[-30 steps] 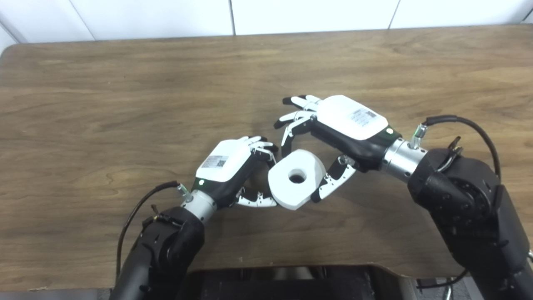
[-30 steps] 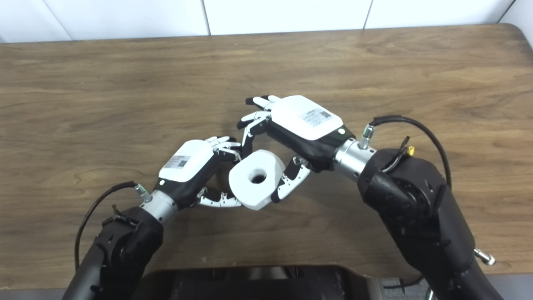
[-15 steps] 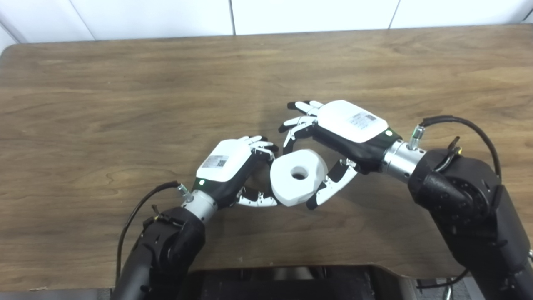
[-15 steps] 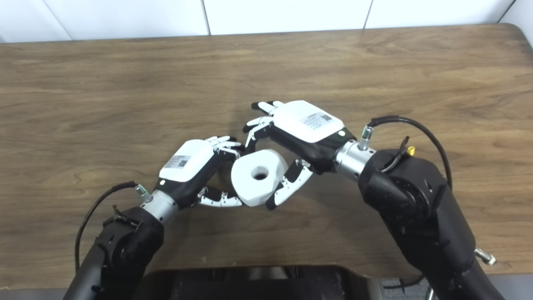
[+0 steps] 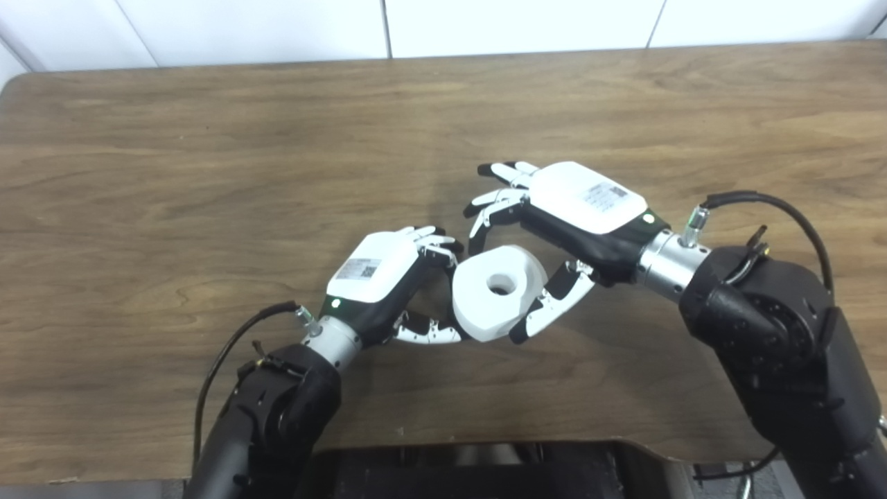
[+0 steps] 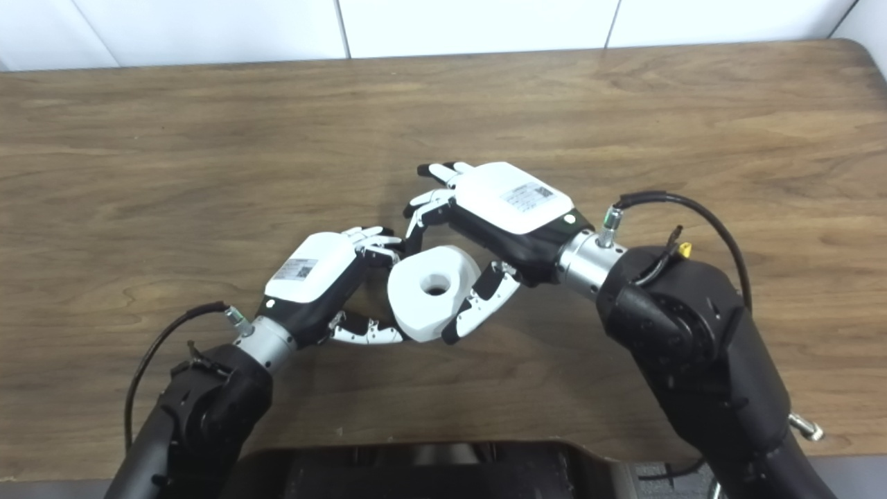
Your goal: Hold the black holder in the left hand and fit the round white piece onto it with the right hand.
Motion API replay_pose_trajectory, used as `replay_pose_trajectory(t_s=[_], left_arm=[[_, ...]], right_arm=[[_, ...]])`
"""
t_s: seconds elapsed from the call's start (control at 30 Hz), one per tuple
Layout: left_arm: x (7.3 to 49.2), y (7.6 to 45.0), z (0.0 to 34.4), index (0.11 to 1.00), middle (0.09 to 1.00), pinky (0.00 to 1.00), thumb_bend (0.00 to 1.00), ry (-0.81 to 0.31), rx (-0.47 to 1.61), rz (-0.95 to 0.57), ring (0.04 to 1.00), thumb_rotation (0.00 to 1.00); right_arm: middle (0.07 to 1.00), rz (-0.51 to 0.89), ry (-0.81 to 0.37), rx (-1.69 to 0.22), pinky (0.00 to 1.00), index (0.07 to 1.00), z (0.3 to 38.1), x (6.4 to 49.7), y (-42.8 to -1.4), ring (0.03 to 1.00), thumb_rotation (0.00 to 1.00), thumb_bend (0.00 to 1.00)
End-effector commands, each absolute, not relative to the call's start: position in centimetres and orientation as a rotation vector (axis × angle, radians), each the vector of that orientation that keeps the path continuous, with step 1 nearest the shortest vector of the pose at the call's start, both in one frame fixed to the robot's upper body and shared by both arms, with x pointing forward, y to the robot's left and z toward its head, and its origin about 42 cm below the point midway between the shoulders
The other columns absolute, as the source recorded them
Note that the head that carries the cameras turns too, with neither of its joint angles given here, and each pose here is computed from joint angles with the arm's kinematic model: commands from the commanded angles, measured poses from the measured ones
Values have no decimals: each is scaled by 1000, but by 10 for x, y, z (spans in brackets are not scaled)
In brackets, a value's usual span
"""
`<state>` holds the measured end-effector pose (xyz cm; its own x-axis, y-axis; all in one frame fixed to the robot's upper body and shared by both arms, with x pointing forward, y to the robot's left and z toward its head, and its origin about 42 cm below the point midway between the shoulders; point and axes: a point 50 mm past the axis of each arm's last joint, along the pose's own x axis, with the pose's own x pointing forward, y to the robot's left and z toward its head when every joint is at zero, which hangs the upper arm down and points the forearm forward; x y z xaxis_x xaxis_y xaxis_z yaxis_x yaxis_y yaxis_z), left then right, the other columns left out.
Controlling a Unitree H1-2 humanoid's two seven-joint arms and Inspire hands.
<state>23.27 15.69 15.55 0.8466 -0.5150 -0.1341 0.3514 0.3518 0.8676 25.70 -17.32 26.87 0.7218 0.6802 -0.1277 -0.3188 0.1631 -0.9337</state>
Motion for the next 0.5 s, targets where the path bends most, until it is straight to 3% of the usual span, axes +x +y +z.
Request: replay_pose_trajectory(t_s=[0.0, 0.47], left_arm=[[230, 160, 148, 487, 827, 909, 521, -127, 1079, -602, 911, 54], [232, 162, 147, 486, 812, 907, 522, -115, 1077, -603, 907, 54]], right_arm=[[829, 678, -443, -1220, 1000, 636, 283, 257, -173, 989, 318, 1000], [934, 707, -440, -1340, 1000, 776, 312, 263, -184, 1000, 461, 1000]])
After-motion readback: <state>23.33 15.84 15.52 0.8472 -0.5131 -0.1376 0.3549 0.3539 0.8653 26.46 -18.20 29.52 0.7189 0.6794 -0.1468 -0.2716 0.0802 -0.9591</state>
